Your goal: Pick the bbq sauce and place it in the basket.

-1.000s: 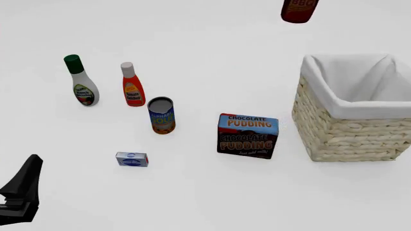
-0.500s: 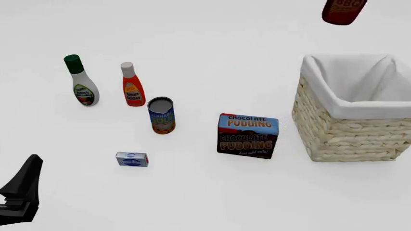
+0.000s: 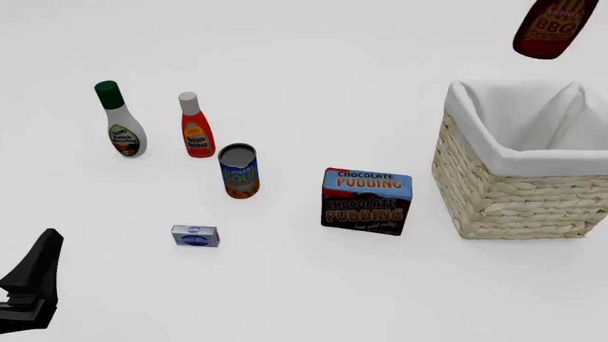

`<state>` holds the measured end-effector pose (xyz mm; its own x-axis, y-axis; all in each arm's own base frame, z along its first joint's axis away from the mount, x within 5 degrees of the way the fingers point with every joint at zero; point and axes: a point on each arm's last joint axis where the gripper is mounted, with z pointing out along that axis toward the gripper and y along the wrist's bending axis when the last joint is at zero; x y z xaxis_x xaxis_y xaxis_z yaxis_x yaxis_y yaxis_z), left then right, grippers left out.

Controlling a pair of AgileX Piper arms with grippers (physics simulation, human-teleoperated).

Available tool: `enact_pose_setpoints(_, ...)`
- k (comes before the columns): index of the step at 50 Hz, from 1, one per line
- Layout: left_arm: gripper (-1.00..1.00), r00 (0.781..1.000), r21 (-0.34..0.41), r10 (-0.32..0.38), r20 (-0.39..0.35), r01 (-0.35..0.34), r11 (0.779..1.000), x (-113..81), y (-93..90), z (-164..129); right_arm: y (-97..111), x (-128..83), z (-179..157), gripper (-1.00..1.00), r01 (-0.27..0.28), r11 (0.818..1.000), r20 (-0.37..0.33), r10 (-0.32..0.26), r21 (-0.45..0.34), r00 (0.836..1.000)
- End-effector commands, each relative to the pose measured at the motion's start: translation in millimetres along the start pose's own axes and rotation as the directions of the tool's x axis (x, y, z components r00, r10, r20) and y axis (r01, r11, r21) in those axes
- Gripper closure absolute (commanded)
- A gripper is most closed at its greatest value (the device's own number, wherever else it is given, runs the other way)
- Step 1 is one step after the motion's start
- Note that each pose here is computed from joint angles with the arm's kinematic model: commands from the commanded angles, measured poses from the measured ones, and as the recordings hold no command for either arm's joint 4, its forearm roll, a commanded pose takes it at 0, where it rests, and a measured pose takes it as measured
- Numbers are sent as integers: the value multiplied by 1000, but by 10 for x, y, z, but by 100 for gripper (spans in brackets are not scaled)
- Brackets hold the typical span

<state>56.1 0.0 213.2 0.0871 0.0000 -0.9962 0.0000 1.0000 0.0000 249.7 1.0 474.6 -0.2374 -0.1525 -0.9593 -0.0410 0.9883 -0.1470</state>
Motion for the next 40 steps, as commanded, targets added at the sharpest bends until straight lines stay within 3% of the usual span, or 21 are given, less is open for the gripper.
enact_pose_setpoints(1,-100,1000,0,0,0,0,1000,0,0,0,-112,146,-64,100,-27,998,-14,28,52,1000)
enact_pose_setpoints(18,-100,1000,0,0,0,0,1000,0,0,0,-222,406,-2,100,-51,993,-63,58,106,996)
enact_pose_setpoints(40,-100,1000,0,0,0,0,1000,0,0,0,-307,761,246,100,-36,990,-145,56,136,988)
